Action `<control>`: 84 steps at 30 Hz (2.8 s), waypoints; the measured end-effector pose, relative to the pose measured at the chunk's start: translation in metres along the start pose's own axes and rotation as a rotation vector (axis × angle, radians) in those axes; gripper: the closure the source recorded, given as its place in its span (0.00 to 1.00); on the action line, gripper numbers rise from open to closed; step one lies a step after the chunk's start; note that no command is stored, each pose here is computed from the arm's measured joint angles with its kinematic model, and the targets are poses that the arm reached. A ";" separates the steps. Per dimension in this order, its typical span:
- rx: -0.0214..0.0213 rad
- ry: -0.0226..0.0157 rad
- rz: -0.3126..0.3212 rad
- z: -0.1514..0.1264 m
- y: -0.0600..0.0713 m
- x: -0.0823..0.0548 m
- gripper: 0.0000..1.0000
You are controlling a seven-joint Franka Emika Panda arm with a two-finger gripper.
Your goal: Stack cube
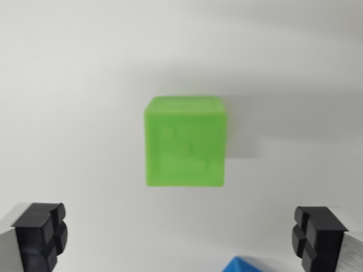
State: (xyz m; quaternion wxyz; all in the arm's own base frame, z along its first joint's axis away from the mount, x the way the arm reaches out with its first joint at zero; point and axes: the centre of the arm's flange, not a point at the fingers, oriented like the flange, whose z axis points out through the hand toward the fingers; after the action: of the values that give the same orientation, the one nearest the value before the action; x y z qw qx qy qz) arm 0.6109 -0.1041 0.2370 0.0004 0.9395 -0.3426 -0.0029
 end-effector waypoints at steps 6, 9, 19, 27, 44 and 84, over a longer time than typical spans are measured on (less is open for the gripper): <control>0.0004 0.0003 -0.002 0.023 0.000 0.000 0.00; -0.0002 -0.0007 -0.002 0.038 0.000 0.000 0.00; 0.0003 -0.0001 -0.002 0.077 0.000 0.000 0.00; 0.0004 -0.0001 -0.002 0.101 0.000 0.000 0.00; 0.0002 -0.0005 -0.002 0.122 0.000 0.000 1.00; 0.0013 0.0015 -0.002 0.118 -0.001 0.001 1.00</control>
State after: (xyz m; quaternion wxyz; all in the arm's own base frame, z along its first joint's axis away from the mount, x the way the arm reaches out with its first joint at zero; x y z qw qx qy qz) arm 0.6112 -0.1040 0.1189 0.0000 0.9399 -0.3415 -0.0019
